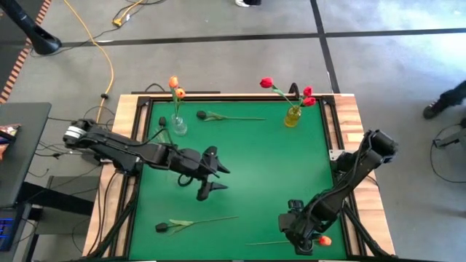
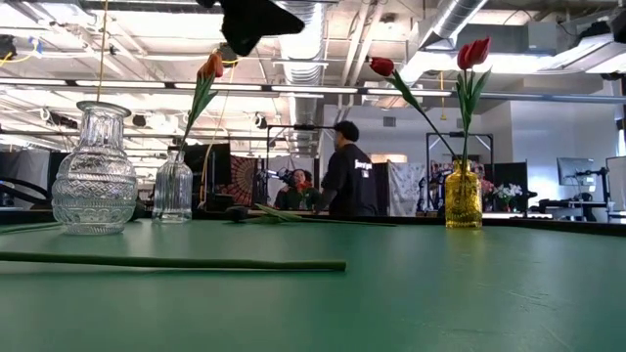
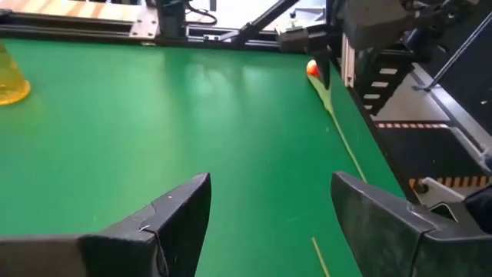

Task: Sort flowers into vase by color
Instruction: Put the orange flower into the top transparent vase

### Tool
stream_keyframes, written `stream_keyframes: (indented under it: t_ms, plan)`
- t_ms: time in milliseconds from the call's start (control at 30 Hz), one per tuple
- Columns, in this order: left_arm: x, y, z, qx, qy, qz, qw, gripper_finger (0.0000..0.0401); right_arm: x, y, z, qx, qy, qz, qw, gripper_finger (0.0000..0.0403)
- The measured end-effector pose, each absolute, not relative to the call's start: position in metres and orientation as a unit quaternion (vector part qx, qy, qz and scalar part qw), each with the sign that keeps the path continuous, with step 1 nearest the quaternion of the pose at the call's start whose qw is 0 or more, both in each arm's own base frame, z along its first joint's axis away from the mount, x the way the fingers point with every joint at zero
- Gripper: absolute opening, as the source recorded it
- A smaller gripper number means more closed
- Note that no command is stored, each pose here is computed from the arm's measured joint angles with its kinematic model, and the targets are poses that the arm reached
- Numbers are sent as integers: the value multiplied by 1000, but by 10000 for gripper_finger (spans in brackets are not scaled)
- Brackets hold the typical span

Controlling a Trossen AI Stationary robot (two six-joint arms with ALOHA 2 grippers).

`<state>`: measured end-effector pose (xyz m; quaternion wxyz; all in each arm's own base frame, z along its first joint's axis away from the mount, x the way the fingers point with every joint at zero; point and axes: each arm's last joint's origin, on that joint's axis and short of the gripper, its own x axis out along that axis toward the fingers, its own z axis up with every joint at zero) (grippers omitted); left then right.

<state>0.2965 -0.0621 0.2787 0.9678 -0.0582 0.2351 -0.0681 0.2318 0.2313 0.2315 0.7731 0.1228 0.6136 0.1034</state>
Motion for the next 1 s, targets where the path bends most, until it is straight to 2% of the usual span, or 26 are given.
stream_keyframes:
  t_ms: [367, 833, 1000]
  plan:
    - [301, -61, 276, -54, 233, -48, 970, 256, 212, 236, 209, 85, 632, 106, 763, 254]
    - [299, -66, 275, -51, 239, -55, 968, 256, 215, 247, 206, 135, 596, 114, 783, 254]
    - [300, -66, 274, -49, 241, -46, 968, 256, 214, 264, 186, 124, 601, 124, 780, 254]
